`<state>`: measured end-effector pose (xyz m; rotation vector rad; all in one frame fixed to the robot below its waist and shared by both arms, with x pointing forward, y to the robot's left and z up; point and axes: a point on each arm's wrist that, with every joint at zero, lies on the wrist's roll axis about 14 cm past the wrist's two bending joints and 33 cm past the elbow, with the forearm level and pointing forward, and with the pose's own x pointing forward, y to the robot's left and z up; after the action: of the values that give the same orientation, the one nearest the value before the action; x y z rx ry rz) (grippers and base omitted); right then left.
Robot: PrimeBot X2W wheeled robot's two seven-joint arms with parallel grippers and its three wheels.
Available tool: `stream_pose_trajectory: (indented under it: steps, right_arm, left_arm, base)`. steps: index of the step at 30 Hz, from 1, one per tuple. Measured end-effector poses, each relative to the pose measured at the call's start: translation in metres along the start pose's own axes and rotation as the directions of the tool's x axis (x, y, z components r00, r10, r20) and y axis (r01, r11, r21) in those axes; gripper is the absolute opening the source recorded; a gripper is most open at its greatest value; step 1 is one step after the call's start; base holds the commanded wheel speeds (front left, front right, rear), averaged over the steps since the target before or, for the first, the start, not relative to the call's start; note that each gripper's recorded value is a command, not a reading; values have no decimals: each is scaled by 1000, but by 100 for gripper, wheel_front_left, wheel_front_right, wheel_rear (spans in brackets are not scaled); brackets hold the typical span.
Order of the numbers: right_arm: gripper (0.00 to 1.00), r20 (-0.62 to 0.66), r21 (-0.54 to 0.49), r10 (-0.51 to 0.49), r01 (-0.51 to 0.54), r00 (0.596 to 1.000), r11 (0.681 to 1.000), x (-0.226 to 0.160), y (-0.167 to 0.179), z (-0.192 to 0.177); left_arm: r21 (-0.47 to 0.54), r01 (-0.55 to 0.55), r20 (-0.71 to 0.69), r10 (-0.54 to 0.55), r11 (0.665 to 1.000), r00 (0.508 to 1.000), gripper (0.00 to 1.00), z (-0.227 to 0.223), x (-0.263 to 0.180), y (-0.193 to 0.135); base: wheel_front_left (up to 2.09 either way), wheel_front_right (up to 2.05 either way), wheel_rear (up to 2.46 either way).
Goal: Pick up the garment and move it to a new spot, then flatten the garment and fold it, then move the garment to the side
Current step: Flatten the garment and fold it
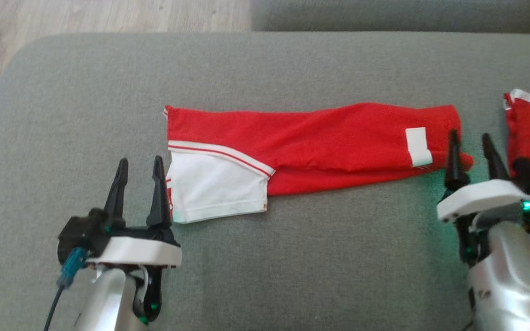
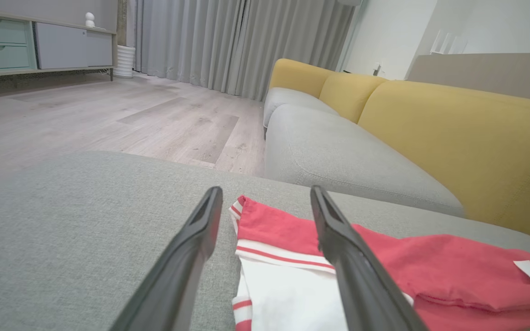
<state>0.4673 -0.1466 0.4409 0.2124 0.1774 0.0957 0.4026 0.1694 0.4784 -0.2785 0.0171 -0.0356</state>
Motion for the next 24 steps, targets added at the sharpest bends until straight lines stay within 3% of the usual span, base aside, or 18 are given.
stream_pose_trajectory:
  steps: [12, 17, 18, 20, 24]
  right_arm:
    - [100, -274, 17, -102, 111, 956, 994, 24, -24, -70]
    - [100, -295, 30, -100, 113, 950, 993, 32, -21, -72]
    - [77, -295, 32, -99, 113, 950, 993, 32, -21, -72]
    - [0, -292, 33, -98, 112, 951, 993, 32, -20, -72]
    - [0, -278, 34, -101, 114, 955, 993, 29, -20, -69]
  left_arm:
    - [8, -8, -39, 8, 1000, 999, 100, -13, 10, 8]
    - [7, -8, -46, 8, 1000, 999, 100, -15, 10, 8]
    - [3, -7, -44, 7, 1000, 999, 100, -15, 11, 7]
    - [2, -3, -41, 3, 1000, 999, 100, -14, 13, 6]
    - [1, 10, -33, -10, 1000, 999, 100, -11, 15, 1]
  base:
    - [0, 0, 0]
    - [0, 0, 0]
    - [0, 0, 0]
    - [0, 0, 0]
    - [0, 0, 0]
